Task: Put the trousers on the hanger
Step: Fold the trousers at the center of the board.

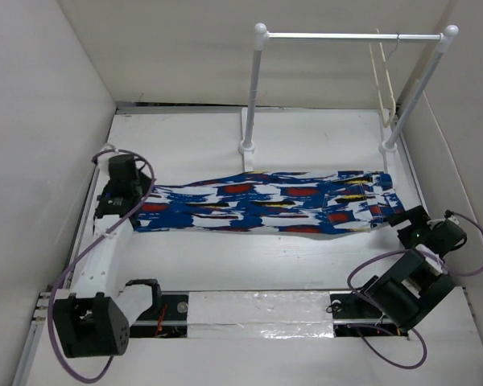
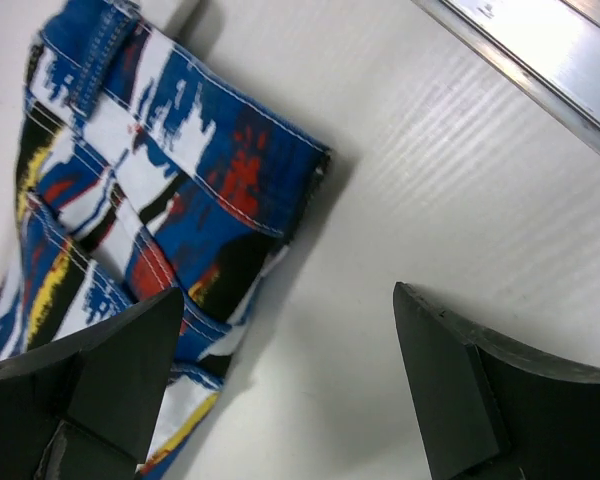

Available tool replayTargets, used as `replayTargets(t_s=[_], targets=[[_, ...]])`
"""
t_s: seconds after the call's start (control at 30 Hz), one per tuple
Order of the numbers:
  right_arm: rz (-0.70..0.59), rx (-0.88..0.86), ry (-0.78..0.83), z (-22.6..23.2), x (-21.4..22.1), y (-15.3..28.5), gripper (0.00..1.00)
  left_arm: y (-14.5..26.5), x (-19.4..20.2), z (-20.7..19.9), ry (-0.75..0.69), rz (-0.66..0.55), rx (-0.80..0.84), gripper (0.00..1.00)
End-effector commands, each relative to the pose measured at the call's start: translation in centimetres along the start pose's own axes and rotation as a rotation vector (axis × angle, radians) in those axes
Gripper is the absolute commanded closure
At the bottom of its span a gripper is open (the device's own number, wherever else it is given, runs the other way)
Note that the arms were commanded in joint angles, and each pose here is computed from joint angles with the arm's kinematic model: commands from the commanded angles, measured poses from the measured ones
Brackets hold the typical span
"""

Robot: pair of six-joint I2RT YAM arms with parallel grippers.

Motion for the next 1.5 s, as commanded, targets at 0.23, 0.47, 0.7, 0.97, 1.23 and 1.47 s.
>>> replayTargets(t_s=[0.23, 0.47, 0.7, 0.97, 1.23, 1.47], targets=[[-0.068, -0.12, -0.045, 2.3, -2.1, -3.6, 0.14, 6.8, 12.9, -10.7, -0.172, 0.183, 0.443, 1.0], [-0.087, -0.114, -0.044, 3.7, -3.1, -4.9, 0.68, 9.7, 21.1, -10.6, -0.33, 0.226, 0.502, 1.0], [-0.183, -0.333, 0.149, 9.0, -5.1, -1.3, 1.0, 8.3, 23.7, -8.5, -0.388, 0.225, 0.452, 1.0], [-0.264, -0.646, 0.491, 21.3, -2.1, 8.2, 1.0, 7.4, 24.8, -5.2, -0.361, 0.259, 0.434, 1.0], [-0.295, -0.875, 0.57, 29.2, -4.1, 15.1, 1.0, 7.5, 27.2, -1.1, -0.362, 0.34, 0.413, 1.0], [-0.401, -0.948, 0.55, 31.7, -8.2, 19.5, 1.0, 8.7, 29.8, -1.1, -0.387, 0.372, 0.433, 1.0]])
Point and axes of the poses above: each gripper's point midway between its finger pads, its own y axis back along the fingers, its own z axis along the line the jaws close on, x = y × z, the point moved 5 cm from there along y, back along the fingers, and after that the axes turned 14 degrees about y, right-handed, at the moved point
